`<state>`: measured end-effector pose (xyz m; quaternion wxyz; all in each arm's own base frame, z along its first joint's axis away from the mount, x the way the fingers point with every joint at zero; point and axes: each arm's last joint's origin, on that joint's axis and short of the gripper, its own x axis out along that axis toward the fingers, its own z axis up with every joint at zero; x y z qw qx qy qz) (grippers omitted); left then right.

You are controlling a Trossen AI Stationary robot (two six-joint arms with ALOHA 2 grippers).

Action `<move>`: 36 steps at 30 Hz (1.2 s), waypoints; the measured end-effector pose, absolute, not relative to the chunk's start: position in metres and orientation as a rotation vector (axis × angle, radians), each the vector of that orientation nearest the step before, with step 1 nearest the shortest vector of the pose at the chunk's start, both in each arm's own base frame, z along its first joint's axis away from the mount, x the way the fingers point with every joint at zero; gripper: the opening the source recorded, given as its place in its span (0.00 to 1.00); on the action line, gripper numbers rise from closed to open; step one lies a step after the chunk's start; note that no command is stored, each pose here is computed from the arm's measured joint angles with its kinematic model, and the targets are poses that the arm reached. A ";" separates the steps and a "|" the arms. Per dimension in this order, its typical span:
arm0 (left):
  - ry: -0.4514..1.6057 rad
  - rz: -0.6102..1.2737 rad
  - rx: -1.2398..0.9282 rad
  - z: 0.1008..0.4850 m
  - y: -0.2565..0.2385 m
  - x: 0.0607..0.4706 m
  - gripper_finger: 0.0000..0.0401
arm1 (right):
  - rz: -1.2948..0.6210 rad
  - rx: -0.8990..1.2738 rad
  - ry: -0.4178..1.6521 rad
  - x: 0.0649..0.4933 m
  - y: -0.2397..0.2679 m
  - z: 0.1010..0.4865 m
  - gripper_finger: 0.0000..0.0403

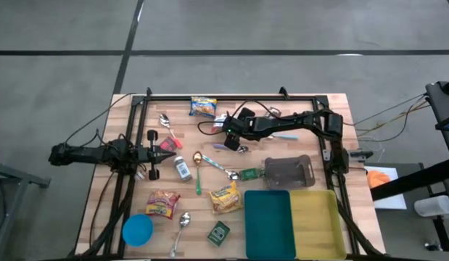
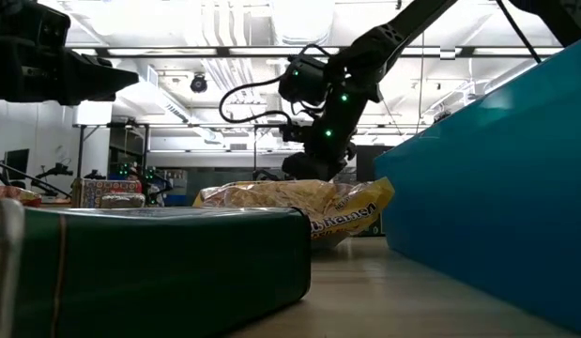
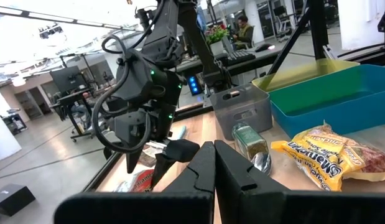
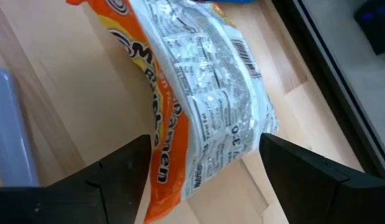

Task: Pick & Place Food Item
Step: Put the orange noodle pack into the yellow bin

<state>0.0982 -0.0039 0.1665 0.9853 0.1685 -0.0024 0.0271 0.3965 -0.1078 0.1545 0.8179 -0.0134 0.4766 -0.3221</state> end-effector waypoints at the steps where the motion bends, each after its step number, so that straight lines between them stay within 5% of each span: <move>1: -0.005 0.054 0.339 0.167 -0.004 0.098 0.00 | -0.688 -0.027 1.015 0.396 -0.109 0.155 0.74; 18: -0.005 0.054 0.338 0.167 -0.004 0.098 0.00 | -0.624 0.043 1.018 0.392 -0.122 0.150 0.72; 36: -0.005 0.054 0.338 0.166 -0.004 0.098 0.00 | -0.589 0.085 1.008 0.392 -0.122 0.150 0.21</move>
